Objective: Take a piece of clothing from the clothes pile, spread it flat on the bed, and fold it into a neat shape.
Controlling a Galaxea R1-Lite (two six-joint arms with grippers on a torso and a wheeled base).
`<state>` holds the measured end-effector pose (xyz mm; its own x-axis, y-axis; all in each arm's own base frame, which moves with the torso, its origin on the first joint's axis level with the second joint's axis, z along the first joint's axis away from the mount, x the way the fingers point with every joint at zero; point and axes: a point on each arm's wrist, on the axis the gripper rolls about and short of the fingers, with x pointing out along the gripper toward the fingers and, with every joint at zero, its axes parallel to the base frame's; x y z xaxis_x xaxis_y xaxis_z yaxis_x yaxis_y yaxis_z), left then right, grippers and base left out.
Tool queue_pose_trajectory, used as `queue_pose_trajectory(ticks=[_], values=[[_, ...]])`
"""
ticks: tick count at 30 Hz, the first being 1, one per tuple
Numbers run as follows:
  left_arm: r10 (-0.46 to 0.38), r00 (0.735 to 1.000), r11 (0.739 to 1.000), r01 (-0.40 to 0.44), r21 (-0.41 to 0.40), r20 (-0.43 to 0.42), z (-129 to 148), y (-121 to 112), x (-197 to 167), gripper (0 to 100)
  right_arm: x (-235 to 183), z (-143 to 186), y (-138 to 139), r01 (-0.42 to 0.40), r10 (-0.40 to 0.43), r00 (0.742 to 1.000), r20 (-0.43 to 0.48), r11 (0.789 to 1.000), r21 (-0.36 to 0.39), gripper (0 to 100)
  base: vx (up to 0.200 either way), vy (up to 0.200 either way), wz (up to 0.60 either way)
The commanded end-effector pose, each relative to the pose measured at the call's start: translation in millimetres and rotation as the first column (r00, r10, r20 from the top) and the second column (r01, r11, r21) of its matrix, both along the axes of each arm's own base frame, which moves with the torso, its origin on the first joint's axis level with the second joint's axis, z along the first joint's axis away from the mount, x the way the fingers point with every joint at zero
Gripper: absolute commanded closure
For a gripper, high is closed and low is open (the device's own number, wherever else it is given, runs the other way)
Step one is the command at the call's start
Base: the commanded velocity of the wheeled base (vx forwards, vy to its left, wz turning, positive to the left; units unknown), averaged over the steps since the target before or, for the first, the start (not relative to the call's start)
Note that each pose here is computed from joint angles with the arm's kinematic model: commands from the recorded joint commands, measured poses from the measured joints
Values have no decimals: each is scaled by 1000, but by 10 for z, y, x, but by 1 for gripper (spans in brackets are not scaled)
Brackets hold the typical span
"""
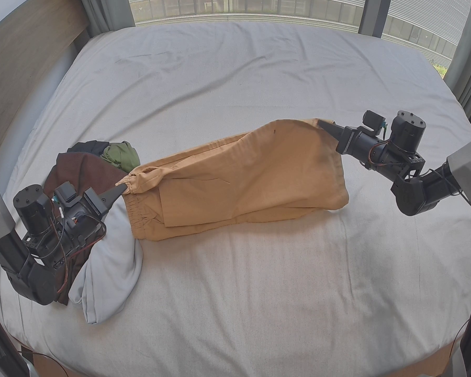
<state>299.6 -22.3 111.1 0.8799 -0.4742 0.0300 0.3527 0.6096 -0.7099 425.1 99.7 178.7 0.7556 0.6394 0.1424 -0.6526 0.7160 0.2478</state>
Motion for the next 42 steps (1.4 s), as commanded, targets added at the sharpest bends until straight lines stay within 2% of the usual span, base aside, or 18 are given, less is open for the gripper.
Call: queue_pose_trajectory(ticks=[1, 17, 28, 32, 42], values=[[0, 1000, 1000, 0, -1, -5, -16, 0, 9, 100, 124, -1, 30, -1, 1, 1000, 0, 1000, -3, 100, 0, 0, 0], [28, 1000, 1000, -28, 0, -11, -47, 70, 50, 100, 508, 106, 180, -12, 12, 1000, -5, 1000, -8, 100, 0, 0, 0], [57, 998, 998, -57, 2, -33, -151, 70, 147, 100, 632, -32, 199, -6, 5, 1000, -24, 1000, -17, 100, 0, 0, 0], [113, 993, 994, -113, 1, -25, -182, 70, 251, 100, 718, -96, 250, -10, 10, 1000, -17, 1000, -16, 100, 0, 0, 0], [121, 992, 993, -121, 1, -19, -198, 56, 307, 100, 796, -202, 308, -13, 13, 1000, -8, 999, -38, 100, 0, 0, 0]])
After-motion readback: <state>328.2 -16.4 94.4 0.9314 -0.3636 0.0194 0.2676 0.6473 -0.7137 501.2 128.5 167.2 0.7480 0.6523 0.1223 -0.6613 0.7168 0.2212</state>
